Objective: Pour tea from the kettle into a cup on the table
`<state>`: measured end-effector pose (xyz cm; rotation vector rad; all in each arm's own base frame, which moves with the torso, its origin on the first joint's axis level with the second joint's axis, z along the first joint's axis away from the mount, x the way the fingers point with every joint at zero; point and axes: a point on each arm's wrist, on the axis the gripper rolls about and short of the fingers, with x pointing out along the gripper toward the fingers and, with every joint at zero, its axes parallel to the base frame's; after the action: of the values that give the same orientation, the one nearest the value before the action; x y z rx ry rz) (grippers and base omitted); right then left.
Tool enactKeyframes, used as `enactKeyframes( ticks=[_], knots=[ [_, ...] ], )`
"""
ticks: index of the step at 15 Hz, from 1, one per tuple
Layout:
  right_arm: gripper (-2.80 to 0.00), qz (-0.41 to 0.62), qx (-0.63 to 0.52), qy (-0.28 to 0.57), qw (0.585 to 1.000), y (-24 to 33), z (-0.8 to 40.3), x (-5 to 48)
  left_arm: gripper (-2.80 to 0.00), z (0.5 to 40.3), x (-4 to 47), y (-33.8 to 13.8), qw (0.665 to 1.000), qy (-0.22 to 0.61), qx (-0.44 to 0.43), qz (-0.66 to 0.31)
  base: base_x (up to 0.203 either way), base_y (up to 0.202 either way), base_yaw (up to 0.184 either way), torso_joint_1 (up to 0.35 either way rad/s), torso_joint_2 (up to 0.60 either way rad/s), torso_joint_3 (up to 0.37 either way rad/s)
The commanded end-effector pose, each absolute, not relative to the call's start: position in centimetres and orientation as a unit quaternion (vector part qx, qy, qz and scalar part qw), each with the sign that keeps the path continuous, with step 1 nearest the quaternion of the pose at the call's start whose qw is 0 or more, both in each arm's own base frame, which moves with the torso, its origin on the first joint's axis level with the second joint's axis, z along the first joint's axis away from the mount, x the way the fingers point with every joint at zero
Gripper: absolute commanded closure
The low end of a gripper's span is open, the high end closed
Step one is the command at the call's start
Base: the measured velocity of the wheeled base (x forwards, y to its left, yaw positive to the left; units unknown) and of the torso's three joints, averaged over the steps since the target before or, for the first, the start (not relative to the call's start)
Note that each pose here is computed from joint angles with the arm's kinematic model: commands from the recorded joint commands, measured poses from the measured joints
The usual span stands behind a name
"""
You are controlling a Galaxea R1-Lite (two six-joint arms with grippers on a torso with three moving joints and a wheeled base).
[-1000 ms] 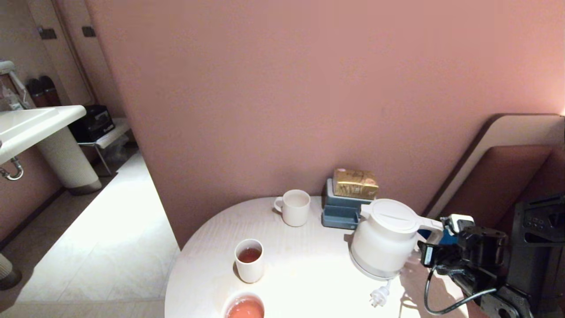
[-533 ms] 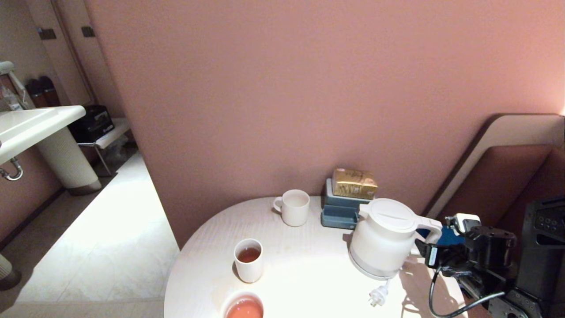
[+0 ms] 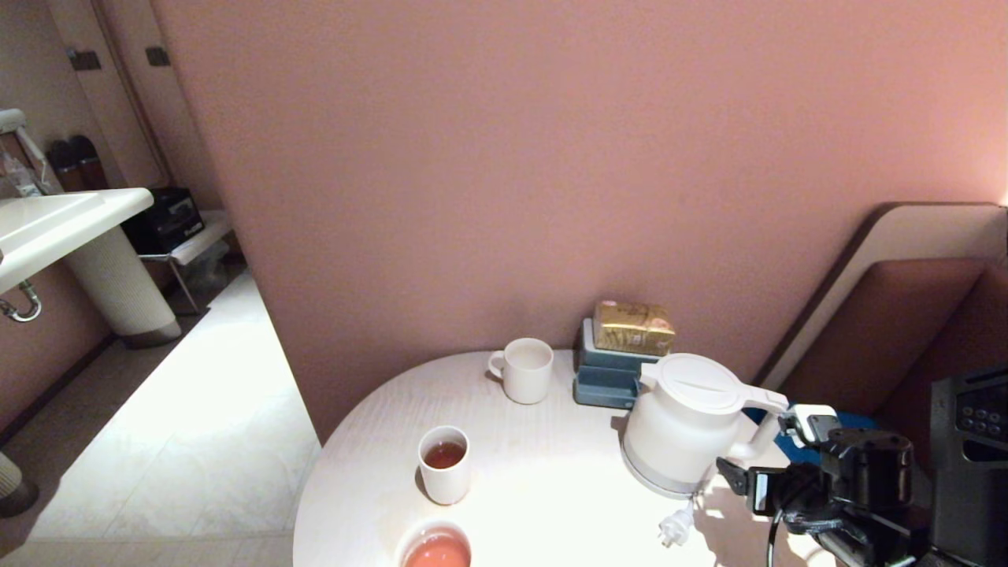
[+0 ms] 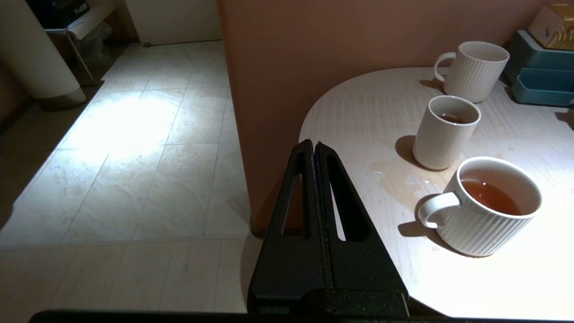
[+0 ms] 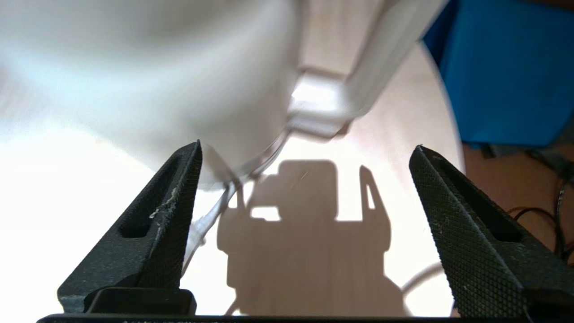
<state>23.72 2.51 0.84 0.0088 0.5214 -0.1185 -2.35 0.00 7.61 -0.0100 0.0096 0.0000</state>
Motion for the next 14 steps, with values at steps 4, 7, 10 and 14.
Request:
enactKeyframes(
  ticks=[4,7,10,14],
  knots=[
    [0.00,-0.055,0.004,0.232,0.971,2.7,1.9,23.2,0.00,7.6,-2.3,0.0,1.000,0.005,-0.005,0.000,0.000,0.000,0.000,0.000,0.00,0.000],
    [-2.80,-0.054,0.003,0.223,0.973,2.7,2.6,22.7,0.00,7.6,-2.3,0.0,1.000,0.005,-0.005,0.000,0.000,0.000,0.000,0.000,0.00,0.000],
    [-2.80,-0.042,-0.003,0.220,0.975,3.0,3.2,21.8,0.00,7.6,-2.3,0.0,1.000,0.005,-0.005,0.000,0.000,0.000,0.000,0.000,0.00,0.000],
    [-2.80,-0.027,-0.005,0.205,0.978,3.6,4.2,21.0,0.00,7.6,-2.3,0.0,1.000,0.005,-0.005,0.000,0.000,0.000,0.000,0.000,0.00,0.000]
  ],
)
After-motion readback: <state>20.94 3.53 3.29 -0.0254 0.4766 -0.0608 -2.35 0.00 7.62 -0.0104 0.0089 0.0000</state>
